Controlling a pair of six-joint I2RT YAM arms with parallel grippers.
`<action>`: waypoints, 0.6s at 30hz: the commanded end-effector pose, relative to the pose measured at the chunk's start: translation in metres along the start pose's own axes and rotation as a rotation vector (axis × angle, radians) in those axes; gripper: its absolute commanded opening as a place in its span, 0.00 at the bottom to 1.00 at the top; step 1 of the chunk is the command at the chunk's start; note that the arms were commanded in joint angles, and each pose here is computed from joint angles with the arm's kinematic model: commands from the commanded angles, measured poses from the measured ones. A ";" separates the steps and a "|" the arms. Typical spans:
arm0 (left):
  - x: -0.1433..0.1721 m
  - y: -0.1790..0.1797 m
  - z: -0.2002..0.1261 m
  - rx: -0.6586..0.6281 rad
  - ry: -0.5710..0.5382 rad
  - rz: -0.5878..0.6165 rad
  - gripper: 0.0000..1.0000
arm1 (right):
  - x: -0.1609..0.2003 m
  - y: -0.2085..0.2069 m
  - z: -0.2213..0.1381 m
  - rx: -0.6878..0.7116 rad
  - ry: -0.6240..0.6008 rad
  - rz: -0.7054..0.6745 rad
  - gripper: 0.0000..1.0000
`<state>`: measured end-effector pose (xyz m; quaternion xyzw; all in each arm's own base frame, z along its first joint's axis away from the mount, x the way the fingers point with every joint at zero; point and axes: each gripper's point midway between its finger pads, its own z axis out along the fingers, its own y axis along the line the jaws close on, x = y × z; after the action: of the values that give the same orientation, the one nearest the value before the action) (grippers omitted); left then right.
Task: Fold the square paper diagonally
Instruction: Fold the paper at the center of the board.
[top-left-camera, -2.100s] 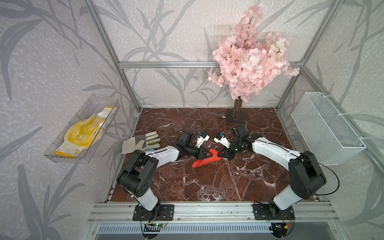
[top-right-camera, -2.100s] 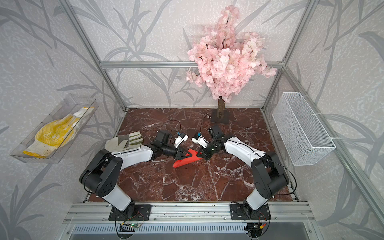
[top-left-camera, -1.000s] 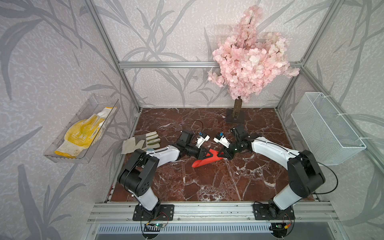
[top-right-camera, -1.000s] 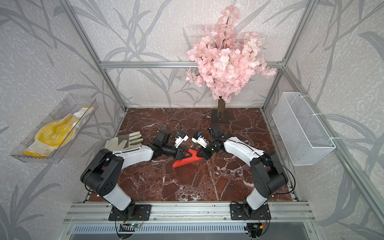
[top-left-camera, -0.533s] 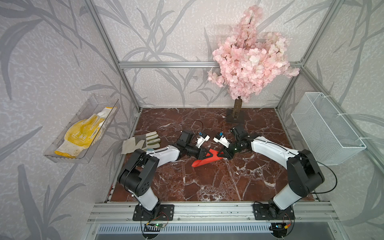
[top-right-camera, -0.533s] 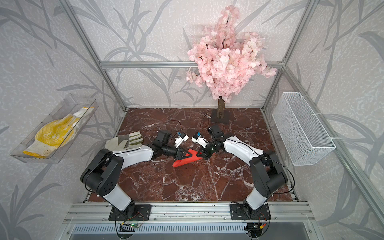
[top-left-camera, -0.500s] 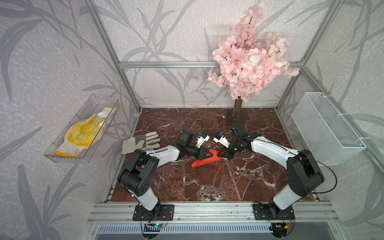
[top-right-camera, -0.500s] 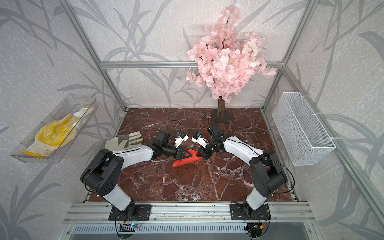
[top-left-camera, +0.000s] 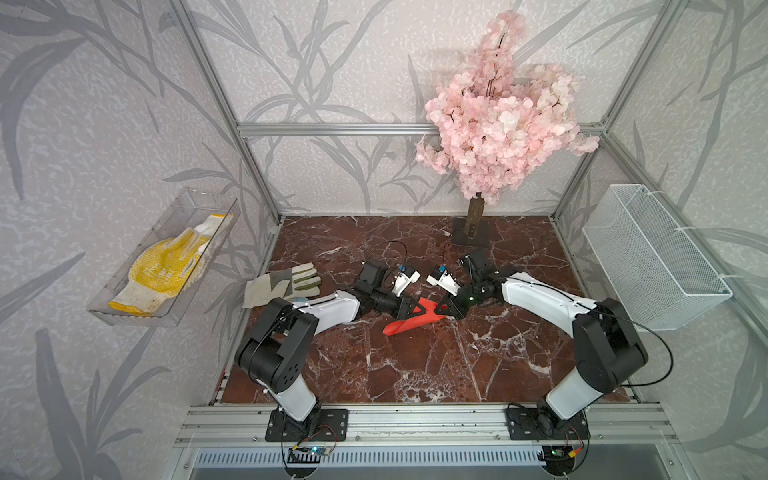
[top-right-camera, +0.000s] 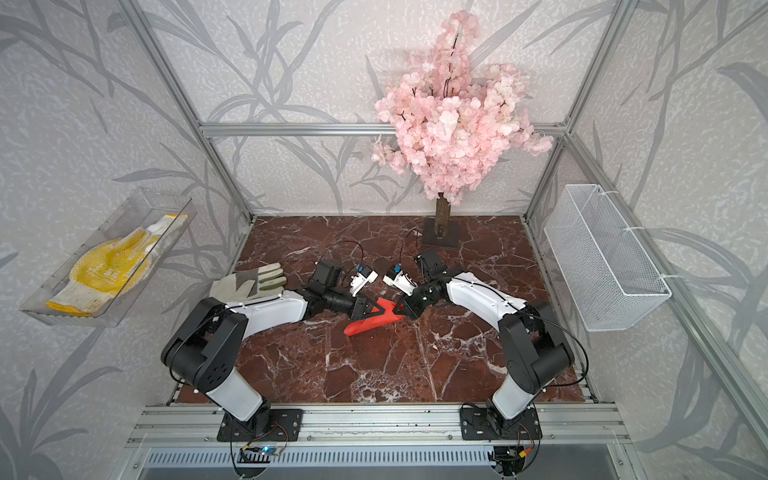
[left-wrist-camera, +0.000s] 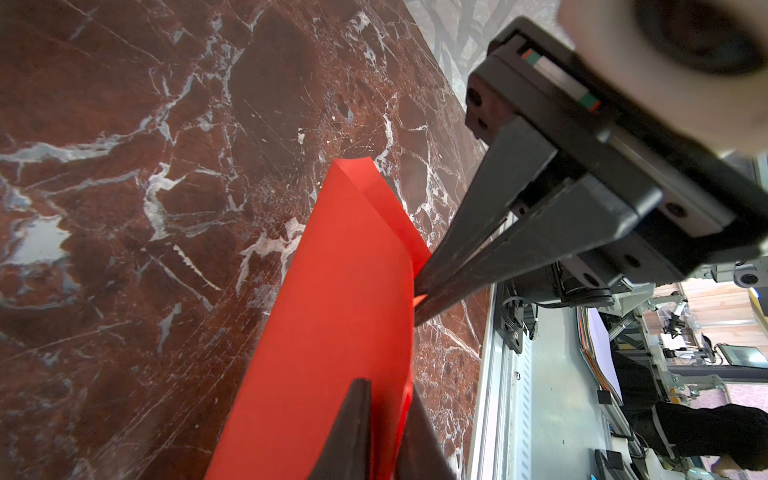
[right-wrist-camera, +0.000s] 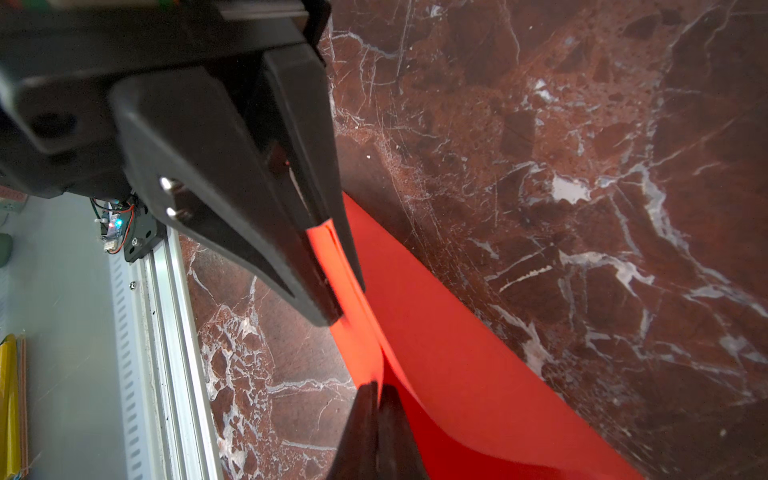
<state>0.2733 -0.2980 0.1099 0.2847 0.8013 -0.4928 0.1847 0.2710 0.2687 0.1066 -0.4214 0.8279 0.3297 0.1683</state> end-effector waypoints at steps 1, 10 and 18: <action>-0.004 -0.005 0.002 0.027 0.007 0.020 0.14 | -0.010 0.000 -0.005 0.001 -0.020 -0.012 0.06; -0.007 -0.011 -0.001 0.037 -0.003 0.037 0.03 | -0.012 -0.002 -0.009 0.003 -0.030 0.001 0.09; -0.008 -0.018 -0.014 -0.012 -0.031 0.108 0.00 | -0.013 0.009 -0.024 -0.060 -0.058 0.005 0.39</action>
<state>0.2708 -0.2964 0.1216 0.2980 0.7940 -0.4905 0.2002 0.2764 0.2634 0.1151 -0.4089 0.8270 0.3452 0.1723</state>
